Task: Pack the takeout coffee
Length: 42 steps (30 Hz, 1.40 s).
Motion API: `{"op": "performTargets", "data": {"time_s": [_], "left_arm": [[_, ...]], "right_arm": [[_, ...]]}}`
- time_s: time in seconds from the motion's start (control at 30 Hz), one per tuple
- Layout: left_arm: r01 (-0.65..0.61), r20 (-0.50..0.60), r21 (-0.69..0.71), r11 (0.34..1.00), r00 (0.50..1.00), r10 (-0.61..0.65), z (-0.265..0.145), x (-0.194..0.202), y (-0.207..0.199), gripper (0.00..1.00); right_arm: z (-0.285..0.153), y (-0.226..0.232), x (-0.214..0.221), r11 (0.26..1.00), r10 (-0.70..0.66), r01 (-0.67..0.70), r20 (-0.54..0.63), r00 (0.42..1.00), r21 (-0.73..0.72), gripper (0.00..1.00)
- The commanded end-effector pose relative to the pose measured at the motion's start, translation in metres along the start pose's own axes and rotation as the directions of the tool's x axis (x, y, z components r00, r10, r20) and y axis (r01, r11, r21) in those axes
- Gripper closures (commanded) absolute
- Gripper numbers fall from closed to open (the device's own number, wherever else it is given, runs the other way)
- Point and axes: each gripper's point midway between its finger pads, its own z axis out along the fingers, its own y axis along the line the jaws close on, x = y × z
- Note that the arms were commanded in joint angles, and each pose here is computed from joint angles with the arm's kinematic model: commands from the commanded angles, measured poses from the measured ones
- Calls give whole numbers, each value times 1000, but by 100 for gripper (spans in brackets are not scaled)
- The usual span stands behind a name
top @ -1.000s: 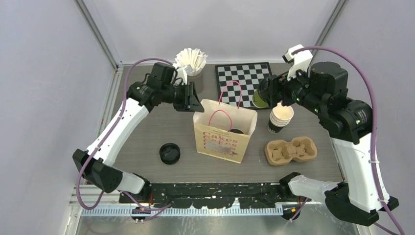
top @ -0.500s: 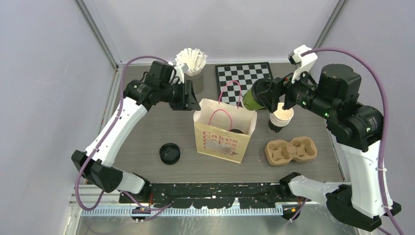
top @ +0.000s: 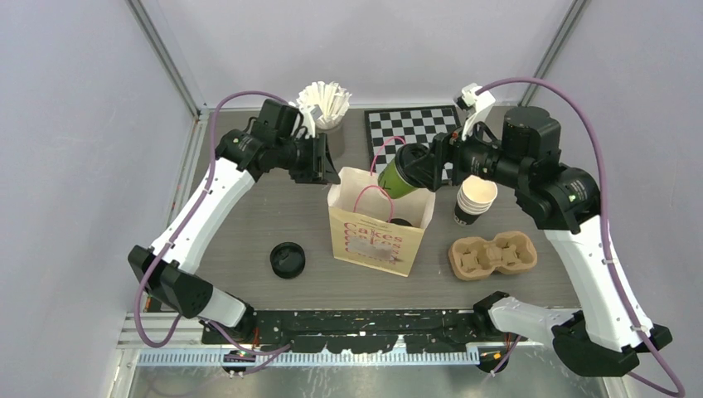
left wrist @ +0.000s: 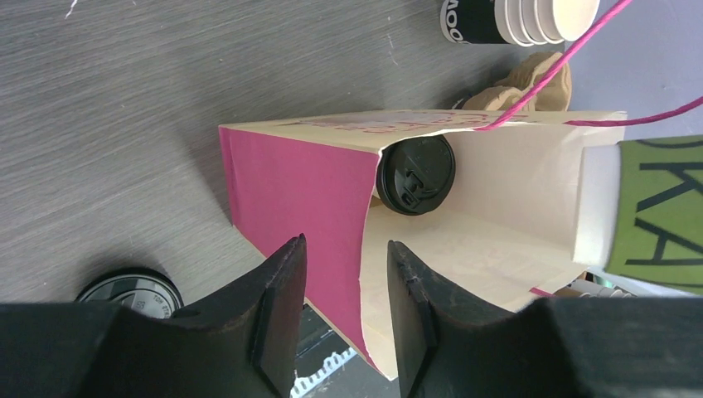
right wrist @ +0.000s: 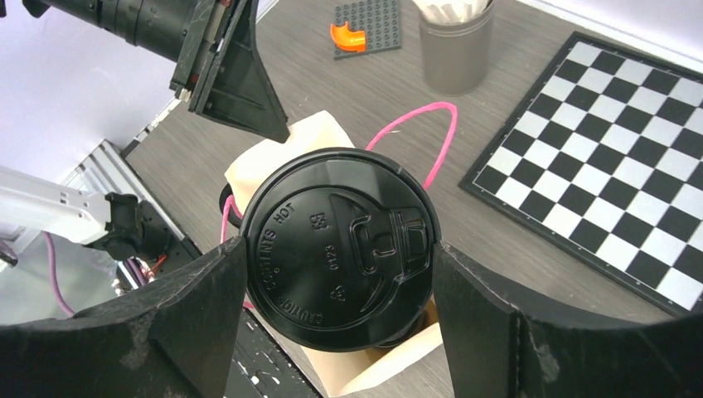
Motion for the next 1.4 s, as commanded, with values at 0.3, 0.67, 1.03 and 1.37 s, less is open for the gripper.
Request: {"op": "performTargets", "data": {"time_s": [0.3, 0.67, 1.03, 1.37], "left_arm": [[-92, 69, 82, 992, 994, 87, -1, -20, -20, 91], [-101, 140, 203, 974, 987, 73, -17, -7, -38, 100], [-112, 110, 145, 983, 989, 96, -25, 12, -23, 100], [-58, 64, 122, 991, 997, 50, -66, 12, -41, 87]], "right_arm": [[47, 33, 30, 978, -156, 150, -30, 987, -146, 23], [80, 42, 85, 909, -407, 390, -112, 906, -150, 24], [70, 55, 70, 905, -415, 402, -71, 907, -140, 23], [54, 45, 82, 929, -366, 357, -99, 925, -99, 22]]}}
